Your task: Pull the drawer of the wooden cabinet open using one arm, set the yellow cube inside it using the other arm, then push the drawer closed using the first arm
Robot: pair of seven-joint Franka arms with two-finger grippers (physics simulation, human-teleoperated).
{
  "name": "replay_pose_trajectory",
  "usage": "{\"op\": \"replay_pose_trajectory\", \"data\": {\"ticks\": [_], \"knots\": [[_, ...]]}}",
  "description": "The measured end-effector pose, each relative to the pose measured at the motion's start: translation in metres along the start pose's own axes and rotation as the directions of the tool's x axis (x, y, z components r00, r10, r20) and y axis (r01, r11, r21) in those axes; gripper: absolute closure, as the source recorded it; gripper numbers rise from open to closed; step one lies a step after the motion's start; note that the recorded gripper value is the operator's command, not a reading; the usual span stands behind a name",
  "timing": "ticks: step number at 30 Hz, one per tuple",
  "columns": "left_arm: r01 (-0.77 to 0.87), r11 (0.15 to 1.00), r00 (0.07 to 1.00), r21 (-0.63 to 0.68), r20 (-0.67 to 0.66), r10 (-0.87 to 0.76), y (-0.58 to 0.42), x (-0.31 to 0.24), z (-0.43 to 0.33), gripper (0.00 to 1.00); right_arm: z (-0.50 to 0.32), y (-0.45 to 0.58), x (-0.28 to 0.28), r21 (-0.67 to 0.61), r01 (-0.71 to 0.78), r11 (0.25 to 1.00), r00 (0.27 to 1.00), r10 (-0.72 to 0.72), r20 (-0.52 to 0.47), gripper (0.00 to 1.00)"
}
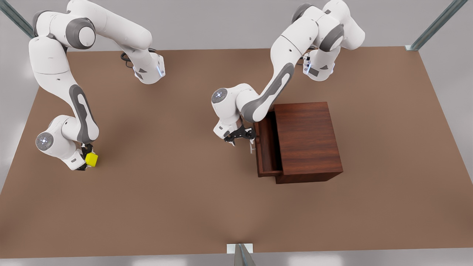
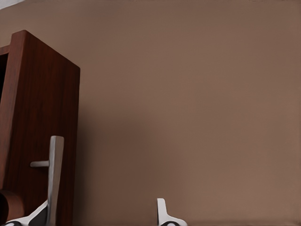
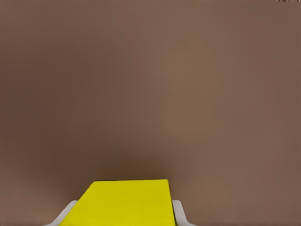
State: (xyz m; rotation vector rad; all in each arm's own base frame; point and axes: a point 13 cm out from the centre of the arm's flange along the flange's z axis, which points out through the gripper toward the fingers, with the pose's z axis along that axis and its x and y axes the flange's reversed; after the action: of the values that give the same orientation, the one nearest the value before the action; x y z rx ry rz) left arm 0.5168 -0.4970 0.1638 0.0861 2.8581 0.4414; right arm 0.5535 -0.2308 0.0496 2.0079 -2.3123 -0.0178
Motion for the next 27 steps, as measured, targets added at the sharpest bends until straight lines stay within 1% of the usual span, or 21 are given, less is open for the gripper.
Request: {"op": "replay_pose_trajectory", "data": {"ticks": [5, 12, 20, 22, 24, 25, 27], "knots": [[-0.008, 1.000, 1.000, 0.023, 0.011, 0.007, -0.012, -0.002, -0.009, 0.00, -0.004, -0.003, -0.002, 0.009, 0.007, 1.000, 1.000, -0.007, 0.000, 0.25], [-0.022, 0.999, 1.000, 0.040, 0.022, 0.021, -0.025, 0.000, -0.014, 0.00, -0.033, -0.012, -0.008, 0.039, 0.026, 0.999, 1.000, -0.026, -0.007, 0.26], [-0.033, 0.997, 0.999, 0.064, 0.034, 0.030, -0.031, 0.000, -0.022, 0.00, -0.086, -0.017, -0.040, 0.049, 0.052, 0.997, 0.998, -0.053, 0.014, 0.26], [-0.042, 0.997, 0.998, 0.071, 0.038, 0.040, -0.034, 0.005, -0.042, 0.00, -0.098, -0.017, -0.050, 0.050, 0.064, 0.997, 0.998, -0.065, 0.021, 0.26], [-0.051, 0.995, 0.998, 0.081, 0.038, 0.048, -0.031, 0.010, -0.078, 0.00, -0.111, -0.017, -0.065, 0.051, 0.084, 0.995, 0.996, -0.086, 0.027, 0.26], [-0.033, 0.996, 0.999, 0.088, 0.033, 0.031, -0.016, 0.004, -0.102, 0.00, -0.119, -0.018, -0.077, 0.055, 0.097, 0.994, 0.995, -0.099, 0.035, 0.26], [0.087, 0.990, 0.996, 0.110, -0.017, -0.086, 0.063, -0.042, -0.146, 0.00, -0.136, -0.020, -0.106, 0.070, 0.128, 0.989, 0.990, -0.131, 0.053, 0.26]]}}
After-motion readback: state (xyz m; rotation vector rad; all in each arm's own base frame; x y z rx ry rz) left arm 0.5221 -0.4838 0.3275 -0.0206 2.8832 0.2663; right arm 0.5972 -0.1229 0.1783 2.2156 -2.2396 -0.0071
